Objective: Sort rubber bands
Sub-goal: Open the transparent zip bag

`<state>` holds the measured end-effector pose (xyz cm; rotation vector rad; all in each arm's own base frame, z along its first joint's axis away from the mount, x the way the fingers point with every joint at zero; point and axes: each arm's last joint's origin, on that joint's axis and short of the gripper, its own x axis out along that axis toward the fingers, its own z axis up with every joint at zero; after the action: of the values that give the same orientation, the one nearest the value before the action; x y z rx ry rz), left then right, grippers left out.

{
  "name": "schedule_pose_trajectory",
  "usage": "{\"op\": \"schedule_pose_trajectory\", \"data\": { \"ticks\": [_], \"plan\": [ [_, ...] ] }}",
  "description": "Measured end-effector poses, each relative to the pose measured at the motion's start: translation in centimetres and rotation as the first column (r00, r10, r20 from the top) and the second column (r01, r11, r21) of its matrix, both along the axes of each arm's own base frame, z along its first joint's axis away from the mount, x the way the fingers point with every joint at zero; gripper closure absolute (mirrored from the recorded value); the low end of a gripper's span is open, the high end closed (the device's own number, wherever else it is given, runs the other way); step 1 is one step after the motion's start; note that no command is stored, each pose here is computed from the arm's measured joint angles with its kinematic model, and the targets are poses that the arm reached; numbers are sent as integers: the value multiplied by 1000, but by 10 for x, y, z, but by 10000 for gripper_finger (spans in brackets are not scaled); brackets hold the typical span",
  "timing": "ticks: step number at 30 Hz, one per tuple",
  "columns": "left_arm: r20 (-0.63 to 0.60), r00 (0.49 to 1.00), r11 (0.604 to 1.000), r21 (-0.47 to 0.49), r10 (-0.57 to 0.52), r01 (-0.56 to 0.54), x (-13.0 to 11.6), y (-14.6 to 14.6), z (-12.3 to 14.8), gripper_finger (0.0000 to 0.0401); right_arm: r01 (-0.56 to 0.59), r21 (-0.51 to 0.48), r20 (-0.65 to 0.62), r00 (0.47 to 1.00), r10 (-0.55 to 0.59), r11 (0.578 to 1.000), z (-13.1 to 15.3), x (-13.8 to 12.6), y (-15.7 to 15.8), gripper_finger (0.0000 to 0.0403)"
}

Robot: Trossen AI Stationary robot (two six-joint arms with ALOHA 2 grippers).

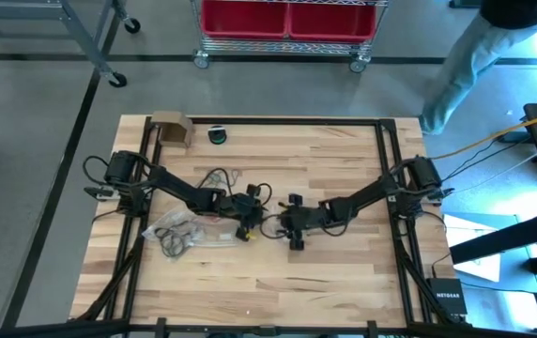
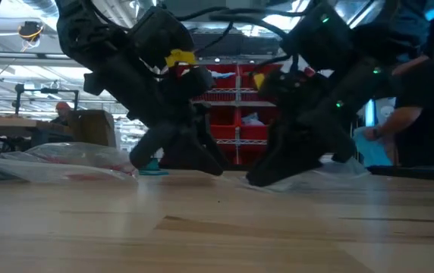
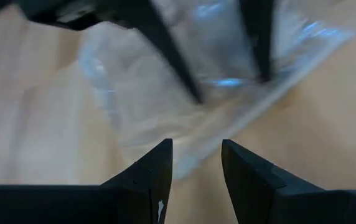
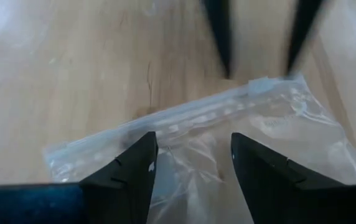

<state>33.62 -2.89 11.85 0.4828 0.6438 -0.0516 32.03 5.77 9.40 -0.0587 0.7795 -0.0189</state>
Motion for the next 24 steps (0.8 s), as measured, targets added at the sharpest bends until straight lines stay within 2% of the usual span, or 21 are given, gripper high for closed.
{"op": "schedule_pose_trajectory", "data": {
  "ticks": [3, 5, 8, 12, 20, 24],
  "plan": [
    [8, 1000, 994, 104, 30, -31, 0, 3, 4, 272, -56, -27, -16, 998, 56, 998, -2, 2, -9, 203],
    [5, 999, 992, 120, 43, -43, -1, 8, 5, 272, -77, -46, -21, 997, 76, 996, -2, 2, -12, 203],
    [-20, 999, 998, 50, 27, -26, -1, 21, 3, 272, -78, -39, -21, 997, 78, 996, 0, 4, -14, 203],
    [-70, 990, 989, -96, -119, 112, -4, 35, -1, 272, -96, -16, -16, 995, 96, 995, 4, 9, -13, 203],
    [-63, 986, 988, -28, -152, 150, -4, 56, -2, 272, -58, 32, -10, 998, 58, 998, 5, 11, -12, 203],
    [-75, 978, 978, -88, -195, 189, -5, 66, -10, 272, -48, 44, -8, 999, 48, 998, 6, 11, -12, 203]
  ]
}}
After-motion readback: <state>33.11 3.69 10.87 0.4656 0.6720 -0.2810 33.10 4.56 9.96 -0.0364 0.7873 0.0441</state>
